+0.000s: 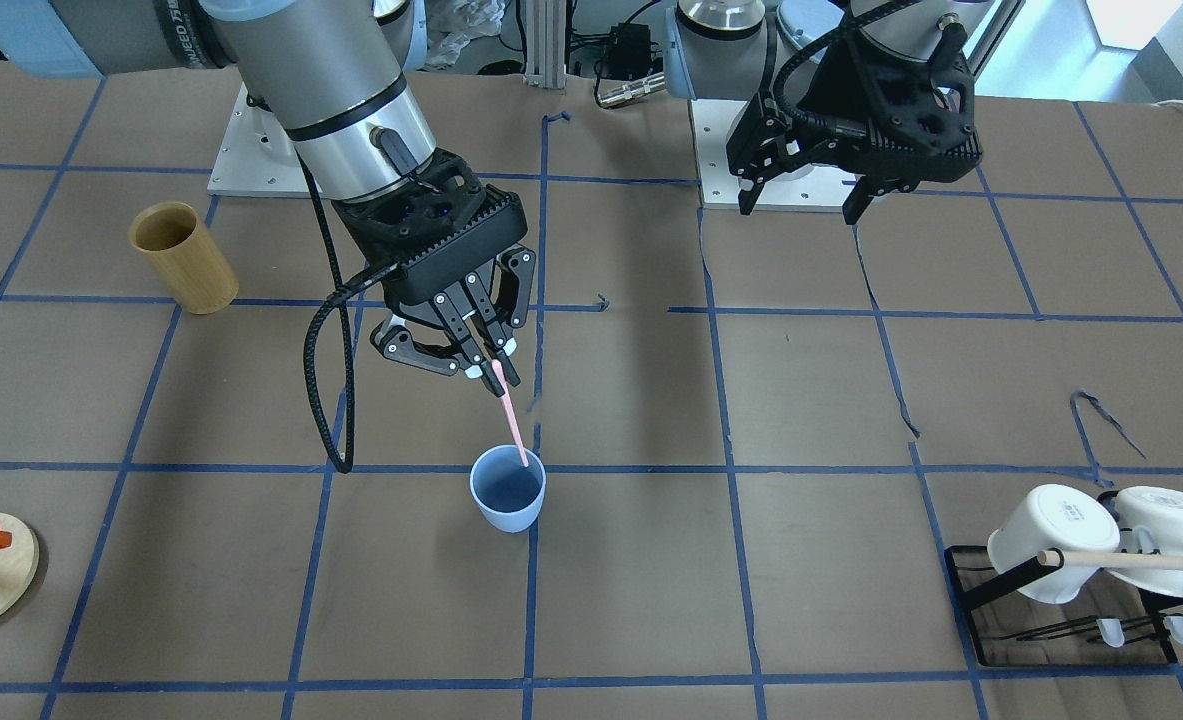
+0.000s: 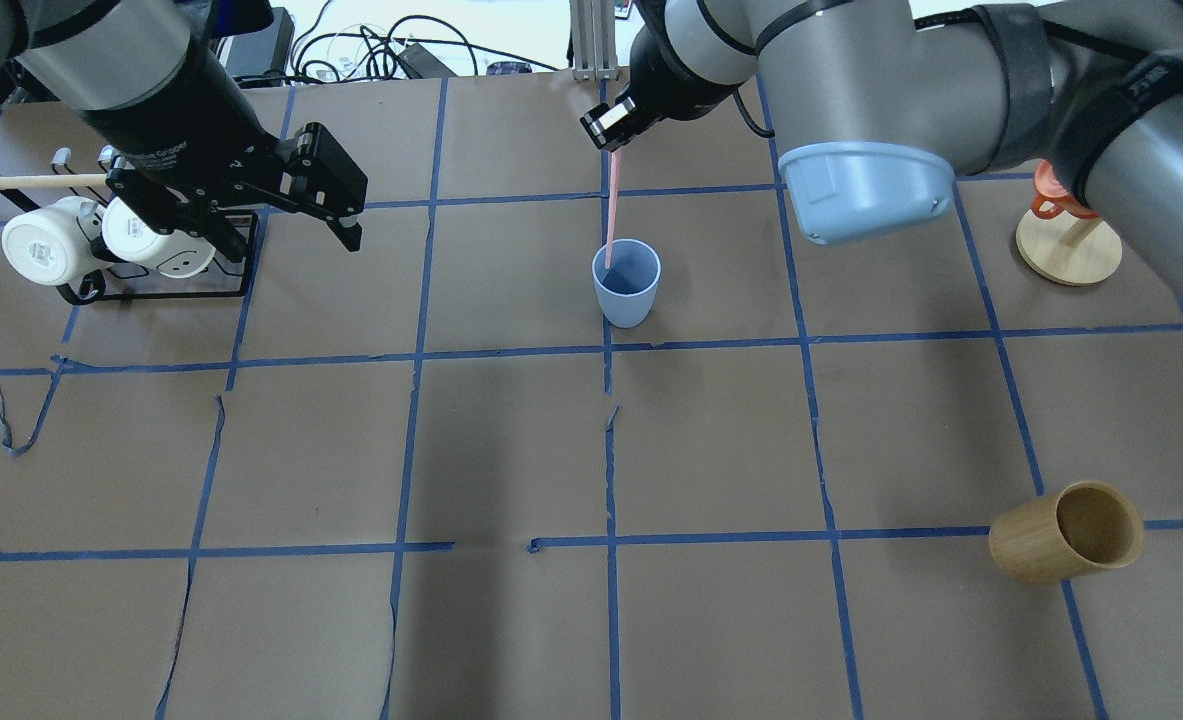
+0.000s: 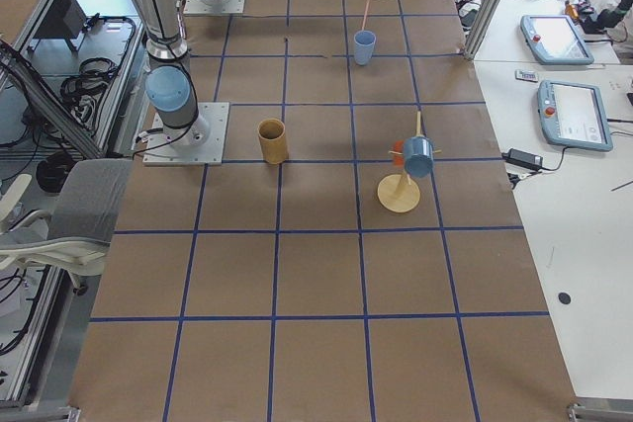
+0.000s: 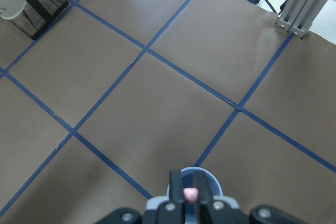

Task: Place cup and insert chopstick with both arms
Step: 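Lower the pink stick into the blue cup with the right gripper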

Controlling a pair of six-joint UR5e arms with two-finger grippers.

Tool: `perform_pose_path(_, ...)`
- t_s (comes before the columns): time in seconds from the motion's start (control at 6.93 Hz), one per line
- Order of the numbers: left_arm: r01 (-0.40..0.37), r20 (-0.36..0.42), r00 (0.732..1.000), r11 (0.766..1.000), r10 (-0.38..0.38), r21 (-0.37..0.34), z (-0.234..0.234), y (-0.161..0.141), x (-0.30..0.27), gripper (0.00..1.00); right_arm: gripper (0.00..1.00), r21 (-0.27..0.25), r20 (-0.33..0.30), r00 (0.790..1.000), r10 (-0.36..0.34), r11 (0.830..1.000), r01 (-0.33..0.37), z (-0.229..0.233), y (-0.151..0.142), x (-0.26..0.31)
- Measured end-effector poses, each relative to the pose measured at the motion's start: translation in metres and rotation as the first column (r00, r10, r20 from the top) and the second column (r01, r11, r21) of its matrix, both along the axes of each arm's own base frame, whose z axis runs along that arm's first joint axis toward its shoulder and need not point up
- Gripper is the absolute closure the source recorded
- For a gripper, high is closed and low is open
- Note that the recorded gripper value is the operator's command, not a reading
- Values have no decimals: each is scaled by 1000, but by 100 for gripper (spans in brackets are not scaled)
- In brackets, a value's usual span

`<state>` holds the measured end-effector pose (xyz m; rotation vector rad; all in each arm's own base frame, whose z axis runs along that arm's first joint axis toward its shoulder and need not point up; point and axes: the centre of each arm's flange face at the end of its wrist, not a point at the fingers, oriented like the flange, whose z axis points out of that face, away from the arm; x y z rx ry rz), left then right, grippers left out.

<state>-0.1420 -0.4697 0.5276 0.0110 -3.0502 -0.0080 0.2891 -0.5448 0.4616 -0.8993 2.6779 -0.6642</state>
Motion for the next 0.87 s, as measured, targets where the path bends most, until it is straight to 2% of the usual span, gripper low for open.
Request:
perform_pose_path(0.43, -2, -1, 1000, 1000, 2, 1, 0, -1, 1, 0, 100, -5, -2, 1000, -2, 1000, 2, -25, 4, -1)
perform_pose_path(0.58, -3, -2, 1000, 1000, 3, 1, 0, -1, 1, 0, 32, -8, -3, 1000, -3, 1000, 3, -28, 4, -1)
perform_pose_path(0.72, -2, -2, 1000, 1000, 2, 0, 0, -1, 1, 0, 0, -8, -3, 1000, -3, 1000, 3, -30, 4, -2)
perform_pose_path(0.87, -1, -2, 1000, 1000, 1, 0, 0, -1, 1, 0, 0, -9, -2, 1000, -4, 1000, 4, -31, 4, -2)
